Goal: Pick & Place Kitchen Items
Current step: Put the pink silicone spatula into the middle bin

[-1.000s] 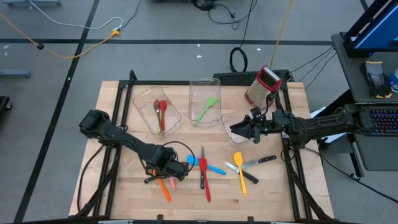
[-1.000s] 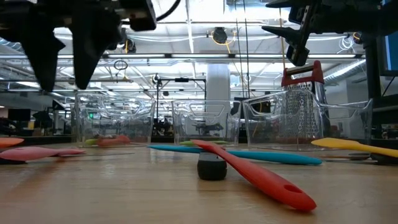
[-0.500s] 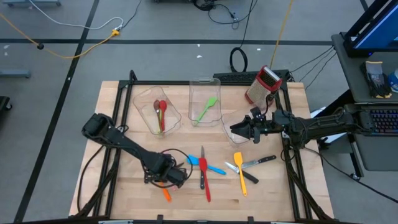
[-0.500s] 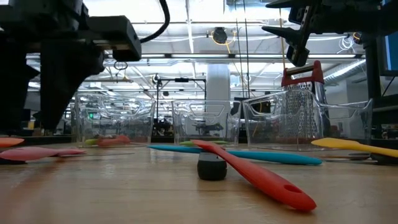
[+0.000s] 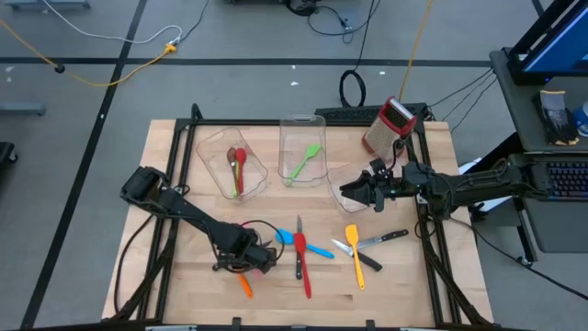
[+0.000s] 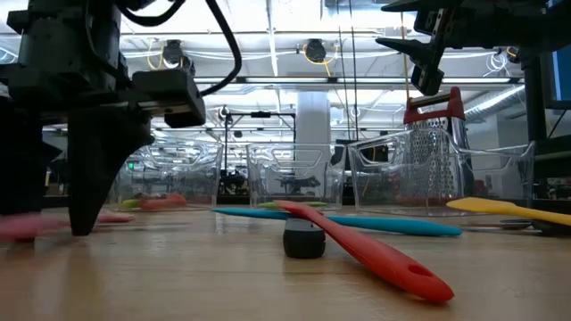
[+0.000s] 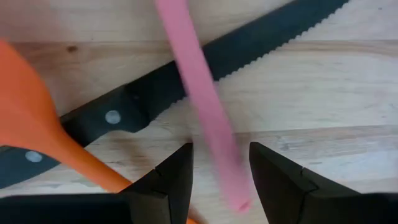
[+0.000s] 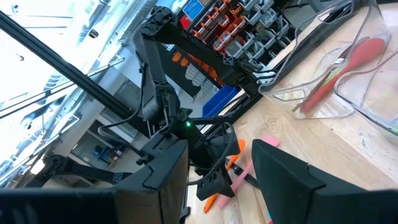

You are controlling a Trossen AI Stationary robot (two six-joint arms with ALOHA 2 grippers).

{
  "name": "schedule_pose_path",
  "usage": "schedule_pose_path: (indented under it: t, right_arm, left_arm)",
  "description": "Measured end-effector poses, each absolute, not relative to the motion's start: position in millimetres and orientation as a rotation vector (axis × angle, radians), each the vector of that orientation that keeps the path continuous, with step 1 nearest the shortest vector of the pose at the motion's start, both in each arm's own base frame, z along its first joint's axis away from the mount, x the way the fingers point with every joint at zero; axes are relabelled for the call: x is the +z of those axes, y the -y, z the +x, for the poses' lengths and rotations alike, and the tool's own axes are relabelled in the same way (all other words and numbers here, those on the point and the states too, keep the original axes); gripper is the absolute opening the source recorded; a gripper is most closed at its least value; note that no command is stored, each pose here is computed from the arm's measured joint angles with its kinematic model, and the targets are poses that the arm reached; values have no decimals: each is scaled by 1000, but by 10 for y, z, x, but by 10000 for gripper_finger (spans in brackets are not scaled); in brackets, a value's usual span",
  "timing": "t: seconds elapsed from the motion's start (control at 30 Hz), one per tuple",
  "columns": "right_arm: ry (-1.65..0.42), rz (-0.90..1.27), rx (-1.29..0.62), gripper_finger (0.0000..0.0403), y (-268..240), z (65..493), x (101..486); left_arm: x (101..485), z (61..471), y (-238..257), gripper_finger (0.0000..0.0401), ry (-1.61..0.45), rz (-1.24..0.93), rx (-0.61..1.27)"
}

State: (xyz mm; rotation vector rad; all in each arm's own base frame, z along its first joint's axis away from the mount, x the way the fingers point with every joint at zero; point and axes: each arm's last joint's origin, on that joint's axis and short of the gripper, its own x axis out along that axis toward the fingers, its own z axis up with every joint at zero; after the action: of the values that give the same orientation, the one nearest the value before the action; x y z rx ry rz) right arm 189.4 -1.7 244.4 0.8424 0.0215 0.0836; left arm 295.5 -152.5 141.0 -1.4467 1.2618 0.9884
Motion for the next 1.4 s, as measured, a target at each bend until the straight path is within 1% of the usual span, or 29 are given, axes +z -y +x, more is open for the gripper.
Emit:
schedule_pose_path:
  t: [0.17, 0.27, 0.37, 0.53, 0.57, 0.83, 1.13, 1.23, 1.4]
  right_arm:
    - [-22, 843, 82, 171, 17, 1894, 2442]
    - [-21, 843, 81, 171, 18, 1894, 2442]
    - [-20, 843, 78, 171, 18, 1894, 2442]
    - [-20, 843, 78, 171, 19, 1894, 2442]
    - [-20, 843, 78, 171, 19, 1894, 2442]
    - [-20, 843, 77, 171, 19, 1894, 2442]
    - [-21, 843, 80, 171, 18, 1894, 2442]
    - [-20, 843, 81, 171, 18, 1893, 2443]
    - [-21, 843, 81, 171, 18, 1894, 2442]
  left_arm:
    - [1366, 2942, 1517, 160, -1258, -1489, 974]
    - [1363, 2941, 1519, 147, -1259, -1489, 973]
    - [1359, 2935, 1518, 114, -1264, -1487, 977]
    - [1357, 2936, 1521, 41, -1266, -1489, 973]
    - [1356, 2937, 1522, 32, -1266, -1487, 971]
    - [1463, 2908, 1490, 31, -1162, -1461, 975]
    - [1822, 2848, 1415, 31, -982, -1490, 921]
    - [1968, 2849, 1386, 31, -872, -1495, 864]
    - [2250, 2924, 1314, 31, -635, -1454, 692]
